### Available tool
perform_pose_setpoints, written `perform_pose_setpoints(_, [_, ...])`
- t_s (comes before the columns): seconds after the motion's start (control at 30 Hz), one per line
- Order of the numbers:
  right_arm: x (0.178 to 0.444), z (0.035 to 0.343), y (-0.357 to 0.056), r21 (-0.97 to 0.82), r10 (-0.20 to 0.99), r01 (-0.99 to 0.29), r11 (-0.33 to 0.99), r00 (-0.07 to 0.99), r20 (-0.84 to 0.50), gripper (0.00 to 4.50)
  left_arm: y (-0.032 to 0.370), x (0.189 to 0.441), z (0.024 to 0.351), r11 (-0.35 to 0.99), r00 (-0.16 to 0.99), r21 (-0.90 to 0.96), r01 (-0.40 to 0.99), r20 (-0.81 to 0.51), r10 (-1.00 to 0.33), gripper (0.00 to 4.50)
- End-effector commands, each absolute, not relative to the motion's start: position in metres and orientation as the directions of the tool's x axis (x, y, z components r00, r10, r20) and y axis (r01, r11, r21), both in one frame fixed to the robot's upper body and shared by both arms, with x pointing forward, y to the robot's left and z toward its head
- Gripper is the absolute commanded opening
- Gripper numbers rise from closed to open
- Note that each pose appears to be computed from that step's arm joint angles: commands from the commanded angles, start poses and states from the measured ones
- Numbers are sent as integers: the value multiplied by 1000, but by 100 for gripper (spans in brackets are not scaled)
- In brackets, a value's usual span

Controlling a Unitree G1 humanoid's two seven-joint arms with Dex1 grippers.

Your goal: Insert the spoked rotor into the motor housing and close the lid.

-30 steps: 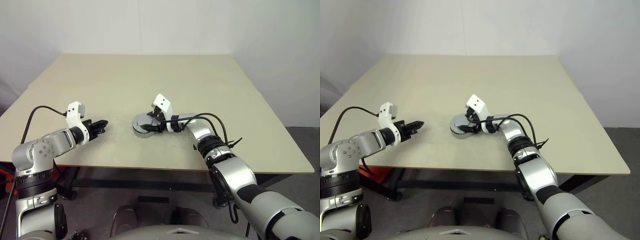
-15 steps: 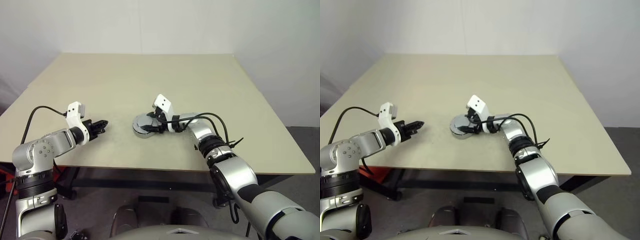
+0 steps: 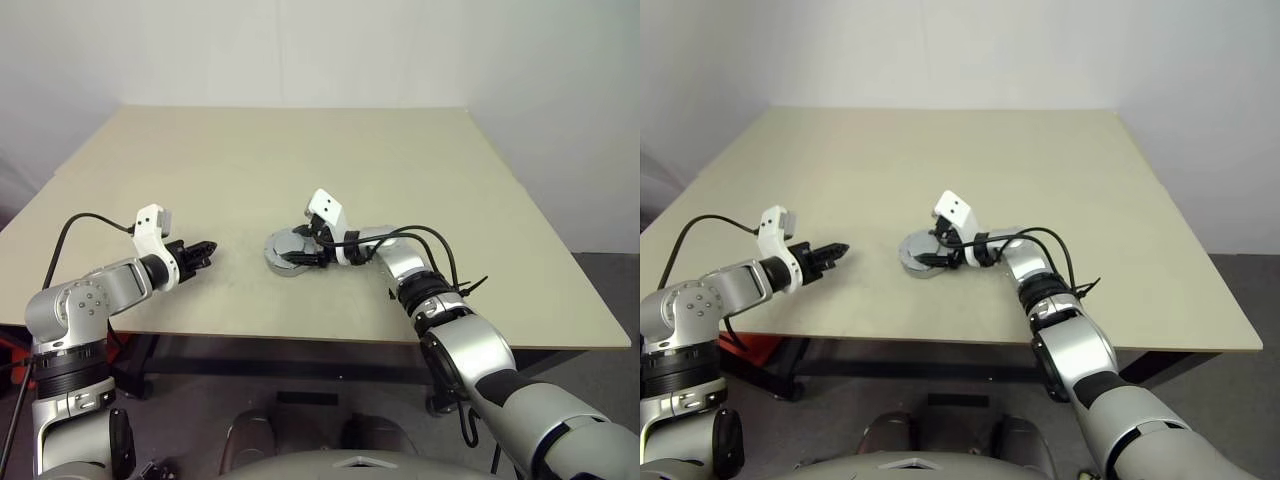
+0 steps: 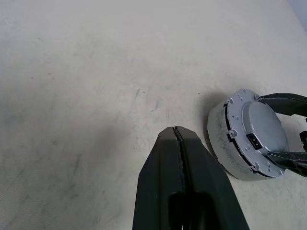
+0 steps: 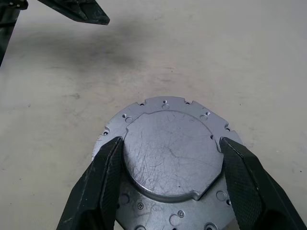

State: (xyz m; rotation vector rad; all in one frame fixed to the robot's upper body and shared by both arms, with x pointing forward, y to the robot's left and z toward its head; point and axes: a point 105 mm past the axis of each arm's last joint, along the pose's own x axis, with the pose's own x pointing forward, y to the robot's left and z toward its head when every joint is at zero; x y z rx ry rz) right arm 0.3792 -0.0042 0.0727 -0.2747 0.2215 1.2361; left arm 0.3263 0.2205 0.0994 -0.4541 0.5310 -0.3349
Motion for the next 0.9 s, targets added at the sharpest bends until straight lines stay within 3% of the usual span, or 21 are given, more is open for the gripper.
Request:
perform_pose_setpoints(0.03, [377, 70, -7, -81, 897, -953, 291, 301, -325, 308, 221, 329, 114, 851, 835, -478, 219, -359, -417, 0])
perform_pose_setpoints(0.3, [372, 65, -12, -72, 900, -963, 260, 269, -344, 308, 221, 328, 115, 850, 835, -478, 219, -359, -417, 0])
perform_pose_setpoints(0.67, [376, 61, -12, -87, 878, -953, 291, 302, -371, 308, 216, 328, 113, 845, 829, -484, 228, -359, -428, 0])
perform_pose_setpoints(0.9, [374, 54, -13, -104, 863, -954, 280, 298, -408, 308, 188, 329, 116, 799, 804, -530, 282, -323, -499, 0])
